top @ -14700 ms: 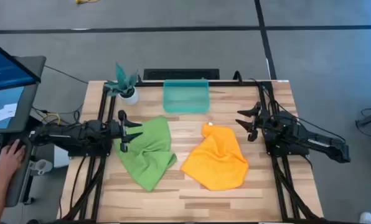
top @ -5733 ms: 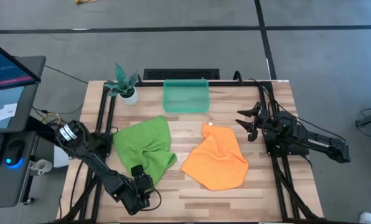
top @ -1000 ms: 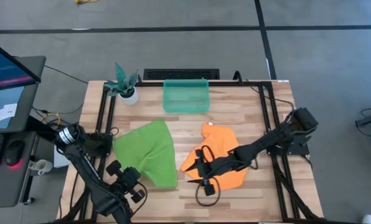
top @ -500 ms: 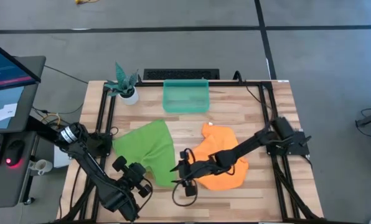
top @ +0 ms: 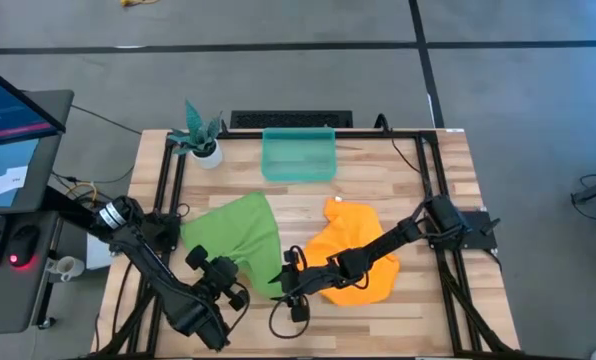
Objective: Roll microfiber towels into tight, uniform cylinder then place into a basket
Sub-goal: Fold the green towel
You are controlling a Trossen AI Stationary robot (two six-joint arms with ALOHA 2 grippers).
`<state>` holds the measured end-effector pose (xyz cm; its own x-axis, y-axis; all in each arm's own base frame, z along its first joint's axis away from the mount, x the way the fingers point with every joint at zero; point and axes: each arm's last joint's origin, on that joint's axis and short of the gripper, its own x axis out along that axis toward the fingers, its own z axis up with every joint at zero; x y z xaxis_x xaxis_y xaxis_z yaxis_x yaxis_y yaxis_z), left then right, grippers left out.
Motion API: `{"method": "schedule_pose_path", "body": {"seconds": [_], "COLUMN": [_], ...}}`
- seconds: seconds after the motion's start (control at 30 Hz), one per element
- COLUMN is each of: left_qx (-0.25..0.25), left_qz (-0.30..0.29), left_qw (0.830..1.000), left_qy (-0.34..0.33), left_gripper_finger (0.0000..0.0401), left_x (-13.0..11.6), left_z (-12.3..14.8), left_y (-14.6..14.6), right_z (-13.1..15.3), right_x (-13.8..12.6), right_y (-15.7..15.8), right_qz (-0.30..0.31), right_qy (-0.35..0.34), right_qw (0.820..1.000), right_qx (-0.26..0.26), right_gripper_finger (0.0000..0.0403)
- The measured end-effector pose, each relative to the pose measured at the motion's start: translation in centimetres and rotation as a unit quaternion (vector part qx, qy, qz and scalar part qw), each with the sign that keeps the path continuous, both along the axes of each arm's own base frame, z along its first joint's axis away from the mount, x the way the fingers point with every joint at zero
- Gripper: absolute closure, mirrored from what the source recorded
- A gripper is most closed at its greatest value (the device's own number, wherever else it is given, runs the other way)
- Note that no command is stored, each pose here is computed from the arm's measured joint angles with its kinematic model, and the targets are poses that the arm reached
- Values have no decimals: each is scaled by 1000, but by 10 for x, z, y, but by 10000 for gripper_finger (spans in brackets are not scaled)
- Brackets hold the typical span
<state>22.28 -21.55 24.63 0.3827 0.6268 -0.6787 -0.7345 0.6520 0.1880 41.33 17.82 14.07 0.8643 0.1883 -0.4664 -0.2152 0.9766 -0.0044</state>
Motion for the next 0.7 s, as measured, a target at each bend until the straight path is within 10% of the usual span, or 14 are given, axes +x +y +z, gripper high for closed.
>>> {"method": "schedule_pose_path", "body": {"seconds": [0.7], "left_qx": [64], "left_qz": [4], "left_qw": [998], "left_qy": [-14], "left_gripper_finger": [399], "left_x": [24], "left_z": [3], "left_y": [27], "right_z": [-4], "right_x": [10], "right_y": [-32], "right_qz": [-98], "right_qy": [42], "right_qw": [990], "right_qx": [97], "right_gripper_finger": [177]}}
